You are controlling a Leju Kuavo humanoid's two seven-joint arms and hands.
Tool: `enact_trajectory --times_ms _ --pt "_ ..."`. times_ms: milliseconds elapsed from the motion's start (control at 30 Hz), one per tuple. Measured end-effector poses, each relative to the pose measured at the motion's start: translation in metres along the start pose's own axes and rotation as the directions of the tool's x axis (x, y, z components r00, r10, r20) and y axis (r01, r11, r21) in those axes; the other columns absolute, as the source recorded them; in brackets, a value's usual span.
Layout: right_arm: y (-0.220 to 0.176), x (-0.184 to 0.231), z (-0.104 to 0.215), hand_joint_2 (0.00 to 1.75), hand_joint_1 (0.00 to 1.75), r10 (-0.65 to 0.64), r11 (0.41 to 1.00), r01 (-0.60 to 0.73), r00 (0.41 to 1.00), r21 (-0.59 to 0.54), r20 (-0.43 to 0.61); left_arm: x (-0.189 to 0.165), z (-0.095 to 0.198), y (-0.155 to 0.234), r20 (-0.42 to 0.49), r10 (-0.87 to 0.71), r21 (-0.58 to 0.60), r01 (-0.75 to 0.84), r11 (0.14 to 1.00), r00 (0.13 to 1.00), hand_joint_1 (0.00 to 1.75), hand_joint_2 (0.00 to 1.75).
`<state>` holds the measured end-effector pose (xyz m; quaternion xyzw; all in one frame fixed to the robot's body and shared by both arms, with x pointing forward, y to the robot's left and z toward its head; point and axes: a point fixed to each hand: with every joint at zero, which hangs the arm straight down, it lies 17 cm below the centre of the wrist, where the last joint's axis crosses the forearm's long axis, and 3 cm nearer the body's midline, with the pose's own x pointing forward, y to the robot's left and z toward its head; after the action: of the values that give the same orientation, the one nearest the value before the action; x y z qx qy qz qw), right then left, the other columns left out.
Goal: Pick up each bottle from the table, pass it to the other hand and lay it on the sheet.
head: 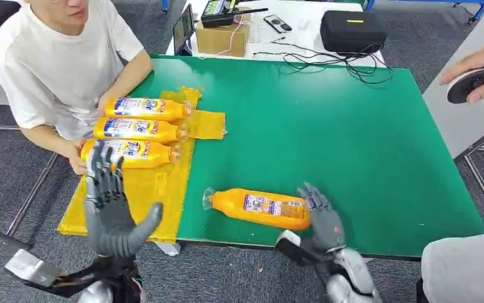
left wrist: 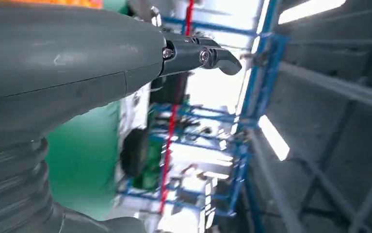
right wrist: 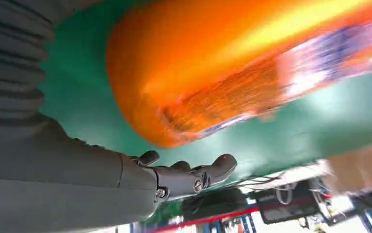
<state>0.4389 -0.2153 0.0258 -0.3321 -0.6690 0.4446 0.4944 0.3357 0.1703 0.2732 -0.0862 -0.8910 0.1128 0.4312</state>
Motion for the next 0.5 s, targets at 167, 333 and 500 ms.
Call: enact_trajectory --times_ms 167,333,500 --pt "0.001 -0.025 -0.027 1.75 0.00 0.123 0.991 -0.121 0.992 0.061 -0.037 -0.017 0.006 -0.002 -0.079 0.035 0.020 -0.034 0.999 0.996 0.00 1.75" --pt "0.010 -0.022 -0.061 1.75 0.00 0.224 0.962 -0.205 0.970 0.178 -0.091 -0.043 0.012 -0.008 -0.216 0.110 0.029 -0.106 0.994 0.970 0.00 1.75" --pt "0.010 0.009 -0.086 1.75 0.00 0.262 0.949 -0.248 0.964 0.196 -0.050 -0.055 0.016 -0.012 -0.280 0.171 0.046 -0.165 0.985 0.945 0.00 1.75"
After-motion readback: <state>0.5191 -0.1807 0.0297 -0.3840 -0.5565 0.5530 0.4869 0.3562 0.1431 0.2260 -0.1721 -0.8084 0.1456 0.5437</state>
